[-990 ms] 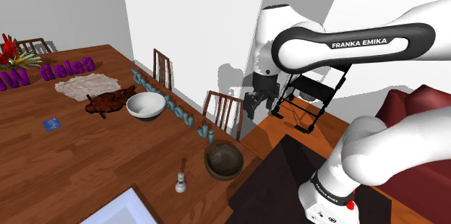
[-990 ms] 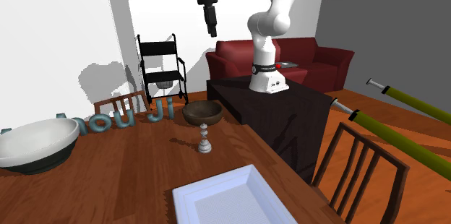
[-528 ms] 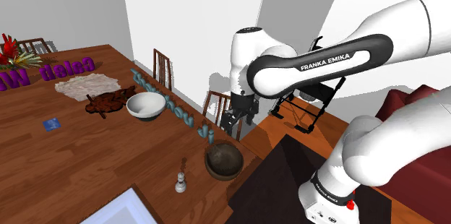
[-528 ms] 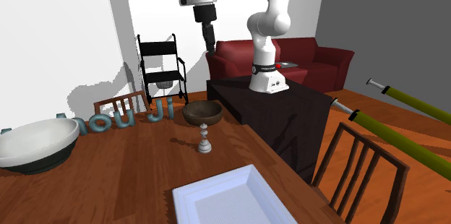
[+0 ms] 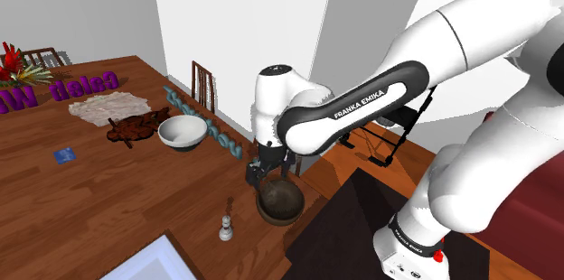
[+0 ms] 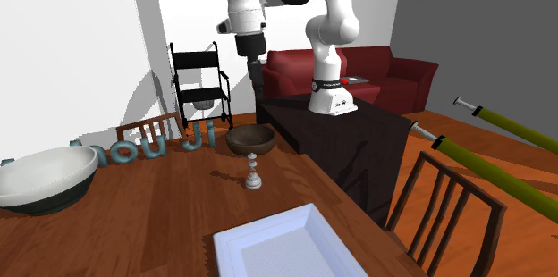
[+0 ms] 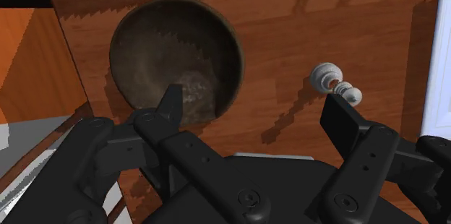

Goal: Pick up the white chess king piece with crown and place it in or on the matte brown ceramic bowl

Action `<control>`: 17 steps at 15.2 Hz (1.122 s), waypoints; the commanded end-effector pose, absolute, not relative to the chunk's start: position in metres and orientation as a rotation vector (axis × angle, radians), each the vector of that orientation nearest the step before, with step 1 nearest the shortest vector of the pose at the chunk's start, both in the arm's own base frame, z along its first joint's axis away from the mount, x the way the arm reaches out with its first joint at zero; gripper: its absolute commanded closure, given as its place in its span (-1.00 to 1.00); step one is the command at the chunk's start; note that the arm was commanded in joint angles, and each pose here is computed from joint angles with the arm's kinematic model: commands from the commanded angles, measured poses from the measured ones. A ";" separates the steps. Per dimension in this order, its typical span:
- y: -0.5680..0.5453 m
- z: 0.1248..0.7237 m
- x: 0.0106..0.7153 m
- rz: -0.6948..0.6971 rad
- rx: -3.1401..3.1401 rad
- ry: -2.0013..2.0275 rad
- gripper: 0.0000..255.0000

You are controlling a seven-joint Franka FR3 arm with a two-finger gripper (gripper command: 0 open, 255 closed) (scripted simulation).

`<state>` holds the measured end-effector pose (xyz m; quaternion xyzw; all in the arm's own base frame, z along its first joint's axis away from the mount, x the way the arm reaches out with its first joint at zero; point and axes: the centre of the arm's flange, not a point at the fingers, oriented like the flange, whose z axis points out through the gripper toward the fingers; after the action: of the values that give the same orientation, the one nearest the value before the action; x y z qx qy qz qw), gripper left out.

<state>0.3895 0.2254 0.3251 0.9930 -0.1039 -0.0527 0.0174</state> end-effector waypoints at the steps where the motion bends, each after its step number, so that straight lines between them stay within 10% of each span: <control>1: 0.245 0.309 0.399 -0.157 3.091 -0.329 -1.00; 17: 0.337 0.201 0.440 -0.127 3.108 -0.349 -1.00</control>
<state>0.4409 0.3360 0.2058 0.9929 -0.1114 -0.0406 0.0061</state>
